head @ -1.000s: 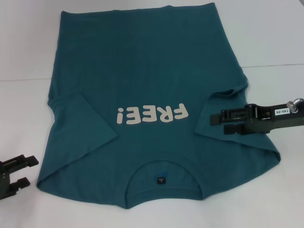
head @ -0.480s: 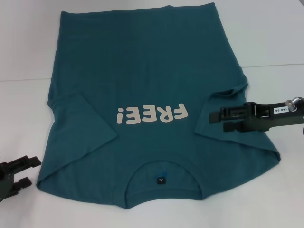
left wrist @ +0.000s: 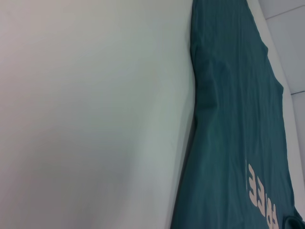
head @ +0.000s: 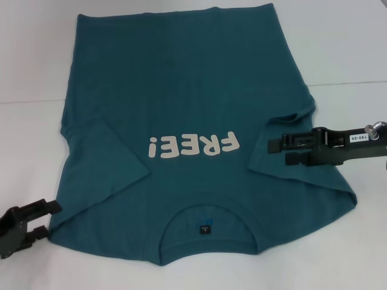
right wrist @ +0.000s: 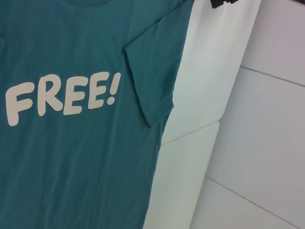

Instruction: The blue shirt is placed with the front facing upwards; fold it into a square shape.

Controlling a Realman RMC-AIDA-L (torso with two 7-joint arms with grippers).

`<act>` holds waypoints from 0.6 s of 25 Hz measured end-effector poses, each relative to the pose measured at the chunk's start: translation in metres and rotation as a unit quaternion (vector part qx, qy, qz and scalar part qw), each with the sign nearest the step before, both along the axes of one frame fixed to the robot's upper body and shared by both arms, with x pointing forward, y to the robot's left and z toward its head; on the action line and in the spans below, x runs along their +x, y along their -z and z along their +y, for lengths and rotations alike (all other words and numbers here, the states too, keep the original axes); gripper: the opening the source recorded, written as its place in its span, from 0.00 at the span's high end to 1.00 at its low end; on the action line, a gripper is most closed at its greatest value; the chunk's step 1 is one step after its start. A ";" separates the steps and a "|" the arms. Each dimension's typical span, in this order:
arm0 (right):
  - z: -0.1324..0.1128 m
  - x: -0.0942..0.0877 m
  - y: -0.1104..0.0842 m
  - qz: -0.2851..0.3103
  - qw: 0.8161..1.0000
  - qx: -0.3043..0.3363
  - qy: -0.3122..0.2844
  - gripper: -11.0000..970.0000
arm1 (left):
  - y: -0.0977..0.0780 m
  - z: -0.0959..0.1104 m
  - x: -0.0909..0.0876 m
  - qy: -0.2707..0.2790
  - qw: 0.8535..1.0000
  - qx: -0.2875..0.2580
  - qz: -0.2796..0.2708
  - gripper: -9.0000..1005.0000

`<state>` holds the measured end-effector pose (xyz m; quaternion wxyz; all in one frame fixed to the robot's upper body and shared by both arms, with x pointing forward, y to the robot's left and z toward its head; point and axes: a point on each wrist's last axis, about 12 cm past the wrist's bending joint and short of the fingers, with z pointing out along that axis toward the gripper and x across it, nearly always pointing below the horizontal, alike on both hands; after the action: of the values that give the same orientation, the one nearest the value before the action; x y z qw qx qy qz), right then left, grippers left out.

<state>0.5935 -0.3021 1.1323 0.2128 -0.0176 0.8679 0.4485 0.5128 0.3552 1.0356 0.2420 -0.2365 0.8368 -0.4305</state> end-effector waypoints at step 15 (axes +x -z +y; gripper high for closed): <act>-0.003 -0.002 0.001 0.001 1.000 0.003 0.005 0.14 | -0.003 -0.010 -0.002 0.037 0.999 -0.015 -0.002 0.22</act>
<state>0.5919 -0.3048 1.1314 0.2143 -0.0117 0.8668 0.4501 0.5110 0.3450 1.0383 0.2240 -0.2079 0.8379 -0.4523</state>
